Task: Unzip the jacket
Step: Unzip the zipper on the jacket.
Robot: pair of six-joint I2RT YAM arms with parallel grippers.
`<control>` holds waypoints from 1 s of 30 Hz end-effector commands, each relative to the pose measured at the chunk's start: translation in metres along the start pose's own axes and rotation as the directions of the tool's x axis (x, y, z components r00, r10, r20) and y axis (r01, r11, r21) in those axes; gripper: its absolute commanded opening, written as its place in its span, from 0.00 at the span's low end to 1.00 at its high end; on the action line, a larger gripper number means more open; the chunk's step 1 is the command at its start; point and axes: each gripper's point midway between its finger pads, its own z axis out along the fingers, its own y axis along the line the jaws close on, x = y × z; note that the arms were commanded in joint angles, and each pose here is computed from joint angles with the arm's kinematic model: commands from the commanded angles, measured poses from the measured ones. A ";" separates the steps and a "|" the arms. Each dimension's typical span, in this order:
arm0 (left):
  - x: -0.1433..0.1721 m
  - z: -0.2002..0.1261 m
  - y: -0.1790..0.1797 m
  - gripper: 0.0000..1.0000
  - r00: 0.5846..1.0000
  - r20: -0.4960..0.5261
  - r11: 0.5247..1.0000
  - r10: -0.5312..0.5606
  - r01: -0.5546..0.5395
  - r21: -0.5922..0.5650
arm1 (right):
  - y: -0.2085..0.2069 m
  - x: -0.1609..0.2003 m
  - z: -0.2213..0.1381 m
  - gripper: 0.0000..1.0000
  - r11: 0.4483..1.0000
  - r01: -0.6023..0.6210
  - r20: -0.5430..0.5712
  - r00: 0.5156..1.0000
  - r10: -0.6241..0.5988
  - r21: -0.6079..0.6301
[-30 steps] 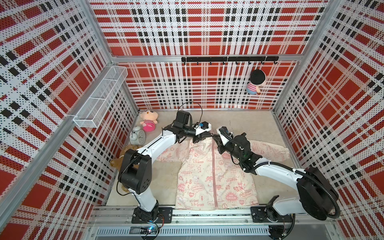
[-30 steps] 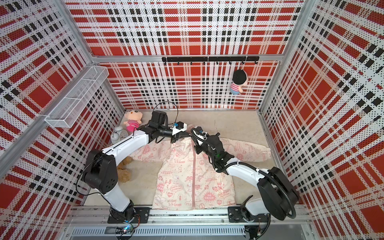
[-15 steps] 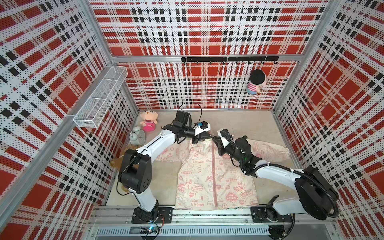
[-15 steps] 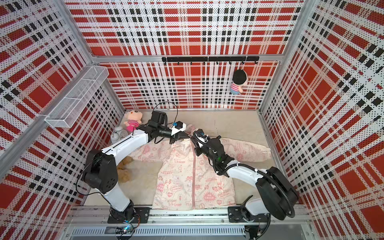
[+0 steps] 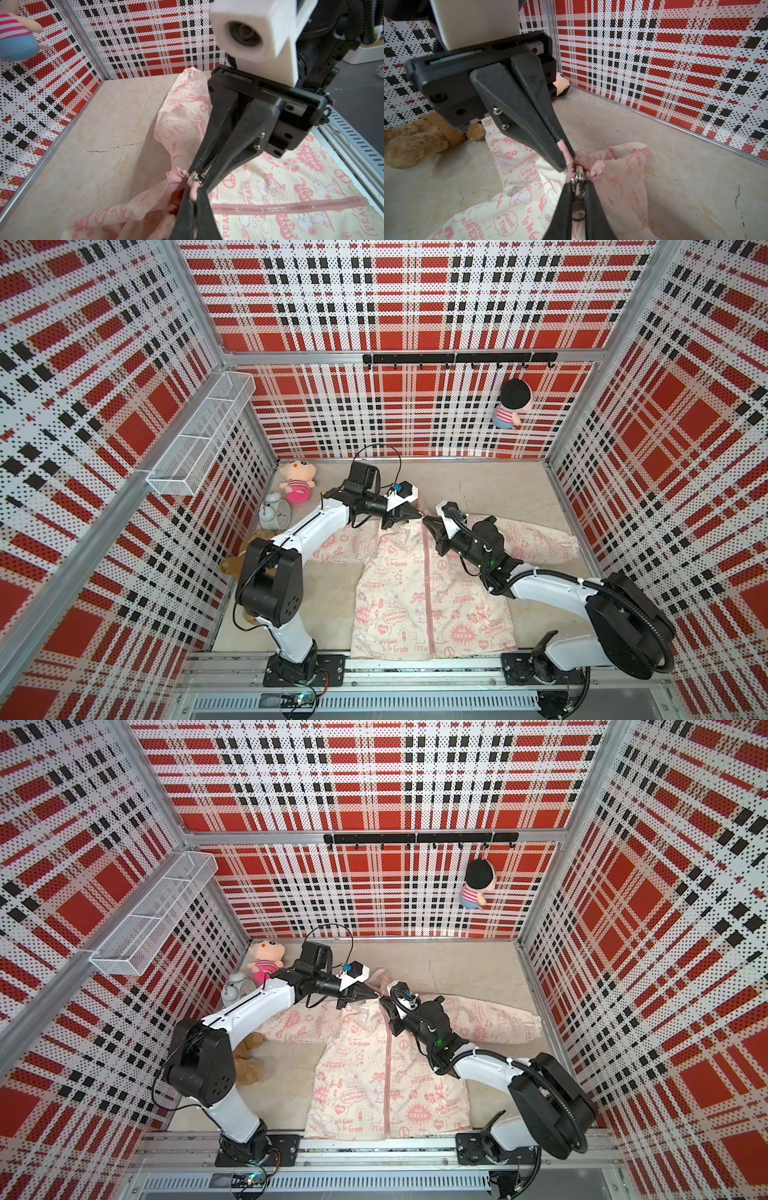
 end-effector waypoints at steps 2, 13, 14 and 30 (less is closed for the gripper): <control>-0.042 -0.030 0.028 0.00 0.990 0.044 0.985 0.132 -0.126 -0.122 | -0.011 0.091 -0.018 0.00 0.997 -0.025 -0.283 0.958 0.043 0.067; -0.095 -0.071 0.058 0.00 0.950 0.251 0.917 0.187 -0.077 -0.392 | -0.015 0.119 -0.035 0.00 0.988 -0.067 -0.371 0.922 0.114 0.137; -0.097 -0.074 0.062 0.00 0.949 0.250 0.909 0.190 -0.074 -0.410 | -0.014 0.121 -0.035 0.00 0.987 -0.072 -0.377 0.918 0.121 0.142; -0.072 -0.114 0.177 0.00 0.975 0.159 0.590 0.156 0.037 -0.806 | 0.032 0.160 -0.060 0.00 0.948 -0.244 -0.529 0.787 0.316 0.203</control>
